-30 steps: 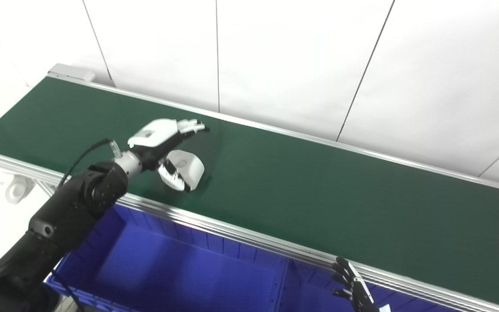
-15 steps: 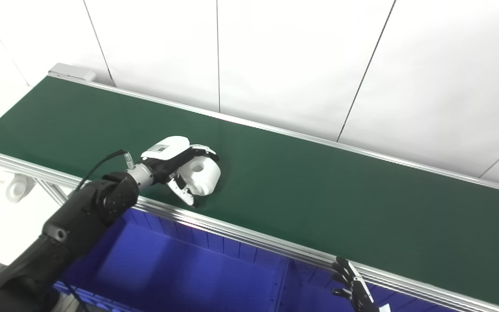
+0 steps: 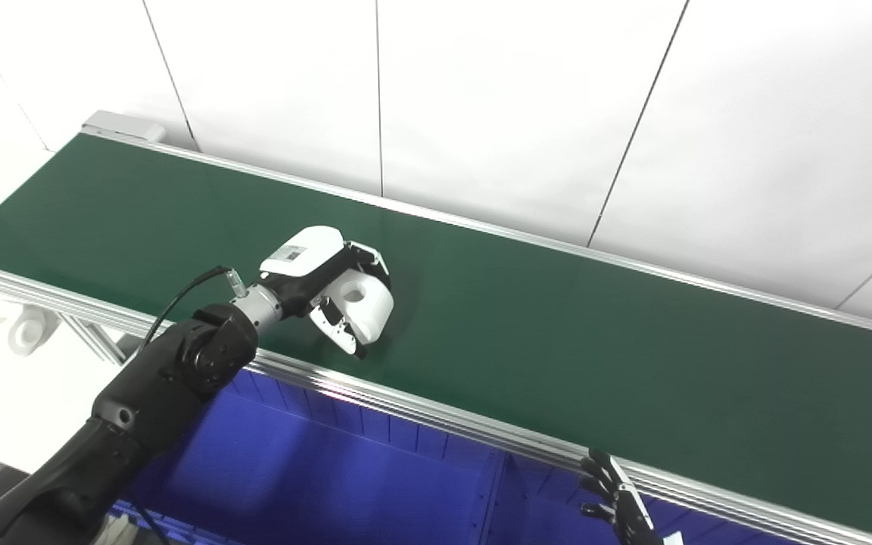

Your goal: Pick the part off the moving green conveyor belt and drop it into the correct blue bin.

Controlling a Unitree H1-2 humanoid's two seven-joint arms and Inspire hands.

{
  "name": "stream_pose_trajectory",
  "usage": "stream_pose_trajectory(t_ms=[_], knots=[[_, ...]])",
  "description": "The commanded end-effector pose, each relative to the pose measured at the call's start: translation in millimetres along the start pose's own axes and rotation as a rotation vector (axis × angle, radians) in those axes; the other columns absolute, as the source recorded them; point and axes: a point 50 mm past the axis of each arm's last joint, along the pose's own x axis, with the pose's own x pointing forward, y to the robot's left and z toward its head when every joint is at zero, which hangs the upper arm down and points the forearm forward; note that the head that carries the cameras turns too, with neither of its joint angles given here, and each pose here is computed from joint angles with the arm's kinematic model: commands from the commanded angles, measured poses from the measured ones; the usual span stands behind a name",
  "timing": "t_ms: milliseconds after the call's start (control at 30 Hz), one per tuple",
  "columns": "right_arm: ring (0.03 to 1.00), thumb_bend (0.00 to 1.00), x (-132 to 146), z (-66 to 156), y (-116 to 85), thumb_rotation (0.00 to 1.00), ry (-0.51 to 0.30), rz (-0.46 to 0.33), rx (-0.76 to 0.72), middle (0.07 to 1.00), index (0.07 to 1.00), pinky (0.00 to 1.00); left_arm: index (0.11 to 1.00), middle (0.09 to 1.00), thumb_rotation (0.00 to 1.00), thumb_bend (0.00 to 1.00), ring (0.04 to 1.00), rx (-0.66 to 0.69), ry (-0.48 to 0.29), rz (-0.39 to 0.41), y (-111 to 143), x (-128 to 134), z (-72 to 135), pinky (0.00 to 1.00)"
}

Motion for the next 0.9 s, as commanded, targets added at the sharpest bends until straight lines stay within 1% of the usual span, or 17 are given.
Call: stream_pose_trajectory(t_ms=[0, 33, 133, 200, 267, 300, 367, 400, 433, 533, 567, 633, 700, 767, 867], knots=[[0.819, 0.67, 1, 15, 1, 0.22, -0.072, -0.017, 0.018, 0.854, 0.892, 0.70, 0.531, 0.484, 0.00, 0.50, 0.428, -0.046, -0.071, 0.105, 20, -5, 14, 0.47], [0.817, 0.67, 1, 16, 1, 0.21, -0.072, -0.019, 0.017, 0.852, 0.890, 0.70, 0.531, 0.485, 0.00, 0.50, 0.430, -0.089, -0.086, 0.123, 22, -12, 21, 0.47], [0.810, 0.68, -2, 23, 1, 0.21, -0.073, -0.022, 0.013, 0.849, 0.883, 0.70, 0.532, 0.484, 0.00, 0.50, 0.436, -0.194, -0.162, 0.163, 25, -33, 39, 0.47], [0.807, 0.70, -3, 25, 2, 0.22, -0.067, -0.021, 0.015, 0.847, 0.879, 0.70, 0.528, 0.490, 0.00, 0.50, 0.435, -0.236, -0.212, 0.195, 20, -47, 48, 0.46], [0.808, 0.71, -4, 28, 3, 0.24, -0.060, -0.024, 0.019, 0.846, 0.877, 0.70, 0.523, 0.494, 0.00, 0.50, 0.434, -0.274, -0.237, 0.211, 13, -61, 55, 0.45], [0.806, 0.71, -5, 28, 3, 0.23, -0.059, -0.026, 0.019, 0.844, 0.876, 0.71, 0.512, 0.497, 0.00, 0.50, 0.445, -0.283, -0.242, 0.213, 10, -65, 56, 0.47], [0.803, 0.72, -6, 30, 6, 0.24, -0.054, -0.037, 0.013, 0.839, 0.876, 0.71, 0.505, 0.496, 0.00, 0.50, 0.455, -0.339, -0.236, 0.194, -1, -78, 64, 0.48], [0.802, 0.72, -6, 30, 8, 0.25, -0.050, -0.039, 0.011, 0.836, 0.876, 0.71, 0.504, 0.494, 0.00, 0.50, 0.458, -0.375, -0.231, 0.171, -10, -85, 68, 0.48], [0.809, 0.72, -7, 30, 10, 0.26, -0.047, -0.040, 0.011, 0.841, 0.881, 0.72, 0.514, 0.493, 0.00, 0.50, 0.447, -0.399, -0.227, 0.156, -15, -90, 71, 0.46], [0.819, 0.70, -8, 33, 13, 0.30, -0.040, -0.041, 0.010, 0.849, 0.890, 0.73, 0.526, 0.489, 0.00, 0.50, 0.436, -0.417, -0.216, 0.086, -32, -107, 78, 0.45], [0.827, 0.69, -8, 34, 15, 0.31, -0.040, -0.043, 0.011, 0.851, 0.896, 0.75, 0.519, 0.493, 0.00, 0.50, 0.441, -0.420, -0.196, 0.042, -38, -114, 82, 0.47], [0.828, 0.69, -9, 37, 16, 0.31, -0.037, -0.044, 0.011, 0.851, 0.897, 0.75, 0.516, 0.494, 0.00, 0.50, 0.444, -0.421, -0.174, -0.013, -45, -123, 87, 0.48], [0.837, 0.68, -9, 39, 17, 0.33, -0.032, -0.045, 0.007, 0.857, 0.904, 0.77, 0.508, 0.499, 0.00, 0.50, 0.448, -0.406, -0.174, -0.069, -54, -128, 90, 0.48], [0.836, 0.68, -9, 41, 18, 0.35, -0.034, -0.049, 0.000, 0.855, 0.905, 0.77, 0.512, 0.501, 0.00, 0.50, 0.439, -0.423, -0.164, -0.126, -64, -129, 94, 0.47], [0.827, 0.68, -9, 44, 18, 0.37, -0.029, -0.054, 0.001, 0.848, 0.903, 0.75, 0.514, 0.502, 0.00, 0.50, 0.432, -0.423, -0.173, -0.171, -78, -127, 100, 0.47]])
